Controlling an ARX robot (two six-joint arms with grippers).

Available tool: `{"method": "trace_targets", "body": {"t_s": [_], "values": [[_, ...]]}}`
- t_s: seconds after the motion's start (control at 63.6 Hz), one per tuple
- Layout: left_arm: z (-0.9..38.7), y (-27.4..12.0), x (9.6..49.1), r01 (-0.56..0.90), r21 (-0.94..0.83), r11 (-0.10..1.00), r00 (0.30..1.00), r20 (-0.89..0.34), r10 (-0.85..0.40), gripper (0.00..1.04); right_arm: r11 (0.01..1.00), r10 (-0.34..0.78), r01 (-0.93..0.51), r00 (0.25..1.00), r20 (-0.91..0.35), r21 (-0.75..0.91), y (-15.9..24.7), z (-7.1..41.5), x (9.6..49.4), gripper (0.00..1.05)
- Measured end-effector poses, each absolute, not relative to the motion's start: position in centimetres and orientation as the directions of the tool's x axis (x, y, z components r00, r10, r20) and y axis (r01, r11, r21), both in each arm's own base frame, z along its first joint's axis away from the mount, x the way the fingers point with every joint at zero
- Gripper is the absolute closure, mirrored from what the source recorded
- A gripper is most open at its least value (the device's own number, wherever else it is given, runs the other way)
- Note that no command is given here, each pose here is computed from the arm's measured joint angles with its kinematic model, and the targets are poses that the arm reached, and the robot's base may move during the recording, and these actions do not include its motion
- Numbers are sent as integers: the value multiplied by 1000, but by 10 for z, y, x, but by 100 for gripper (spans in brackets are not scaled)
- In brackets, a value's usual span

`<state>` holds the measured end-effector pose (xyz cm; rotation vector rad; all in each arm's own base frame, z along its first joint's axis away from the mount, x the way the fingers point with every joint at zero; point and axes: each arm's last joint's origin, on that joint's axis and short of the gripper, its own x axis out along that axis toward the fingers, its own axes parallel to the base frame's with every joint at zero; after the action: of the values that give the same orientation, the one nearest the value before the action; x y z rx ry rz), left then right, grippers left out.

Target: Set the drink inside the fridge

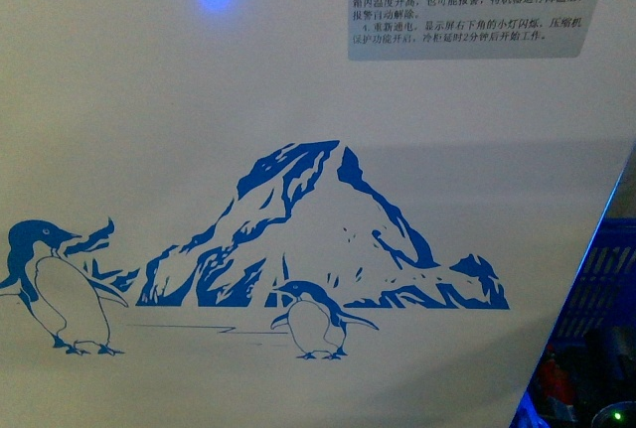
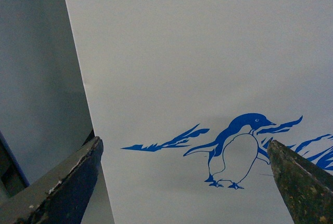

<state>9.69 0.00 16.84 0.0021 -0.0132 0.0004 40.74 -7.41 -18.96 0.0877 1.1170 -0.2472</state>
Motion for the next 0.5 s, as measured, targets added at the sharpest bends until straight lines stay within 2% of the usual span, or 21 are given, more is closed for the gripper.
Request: {"method": "trace_targets", "body": {"t_s": [0.22,0.299,0.409,0.503], "values": [[168,0,97,0,2,1000,1000,13,0,8,968,-154,244,408,-900,-55,-73,-189,403,41],[168,0,97,0,2,1000,1000,13,0,8,969,-147,242,408,-901,-49,-72,-181,397,54],[168,0,97,0,2,1000,1000,13,0,8,970,-138,241,404,-904,-40,-71,-171,390,60],[168,0,97,0,2,1000,1000,13,0,8,970,-131,243,426,-895,-27,-70,-144,384,64]]}}
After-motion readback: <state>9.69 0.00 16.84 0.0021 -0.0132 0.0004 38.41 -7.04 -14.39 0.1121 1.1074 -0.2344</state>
